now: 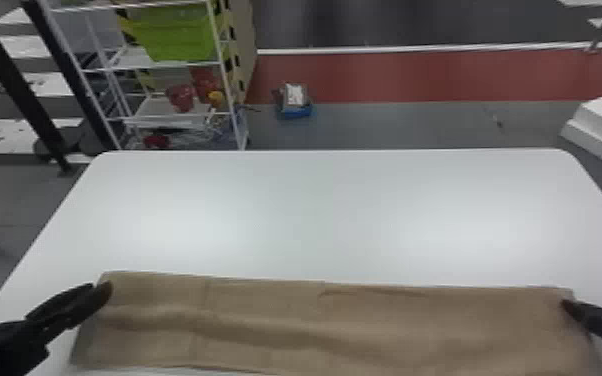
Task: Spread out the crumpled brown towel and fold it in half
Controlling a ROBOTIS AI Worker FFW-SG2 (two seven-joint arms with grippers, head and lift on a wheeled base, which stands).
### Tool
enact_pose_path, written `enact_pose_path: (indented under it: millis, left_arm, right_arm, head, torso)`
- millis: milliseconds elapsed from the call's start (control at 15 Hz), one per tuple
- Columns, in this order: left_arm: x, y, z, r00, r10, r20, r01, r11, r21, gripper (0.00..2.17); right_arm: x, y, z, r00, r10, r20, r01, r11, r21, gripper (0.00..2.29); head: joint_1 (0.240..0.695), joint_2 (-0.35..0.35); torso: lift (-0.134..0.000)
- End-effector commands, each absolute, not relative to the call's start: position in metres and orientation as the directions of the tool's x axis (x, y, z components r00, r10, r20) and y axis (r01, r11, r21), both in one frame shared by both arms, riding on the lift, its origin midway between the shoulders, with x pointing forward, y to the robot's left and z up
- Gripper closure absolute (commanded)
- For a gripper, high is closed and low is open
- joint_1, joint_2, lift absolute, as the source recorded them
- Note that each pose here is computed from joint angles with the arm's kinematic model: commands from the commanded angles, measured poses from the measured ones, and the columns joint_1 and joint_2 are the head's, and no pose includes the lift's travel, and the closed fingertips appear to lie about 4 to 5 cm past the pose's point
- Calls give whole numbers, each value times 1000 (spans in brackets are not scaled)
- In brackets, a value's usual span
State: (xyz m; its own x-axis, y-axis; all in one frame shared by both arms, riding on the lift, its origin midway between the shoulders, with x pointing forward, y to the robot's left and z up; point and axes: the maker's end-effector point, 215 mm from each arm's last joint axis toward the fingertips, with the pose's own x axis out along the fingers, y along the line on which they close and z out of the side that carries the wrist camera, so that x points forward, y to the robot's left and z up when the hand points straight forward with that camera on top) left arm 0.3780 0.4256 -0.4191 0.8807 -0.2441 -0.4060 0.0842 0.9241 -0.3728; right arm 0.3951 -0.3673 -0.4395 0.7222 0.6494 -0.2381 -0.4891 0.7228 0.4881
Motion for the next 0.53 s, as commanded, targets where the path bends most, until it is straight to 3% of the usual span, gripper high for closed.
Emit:
enact_pose_path:
  millis: [0, 267, 333, 467]
  left_arm:
    - [380, 427, -424, 873, -246, -421, 85, 927, -365, 228]
    - [378, 417, -426, 860, -286, -423, 106, 910, -401, 380]
    - [380, 413, -428, 857, -293, -424, 111, 908, -403, 539]
    - [382, 412, -429, 856, -298, -422, 114, 905, -409, 643]
  right_arm:
    - [394, -368, -439, 722, 650, -237, -491, 723, 486, 1663]
    - [393, -370, -438, 725, 648, -236, -491, 725, 483, 1663]
    - [393, -370, -438, 725, 648, -235, -492, 725, 482, 1663]
    - [392, -372, -439, 728, 645, -233, -490, 726, 483, 1663]
  head:
    - [695, 87]
    - [695, 83]
    - [695, 78]
    - [695, 67]
  torso:
    - [-124]
    - [-124]
    - [-124]
    - [-124]
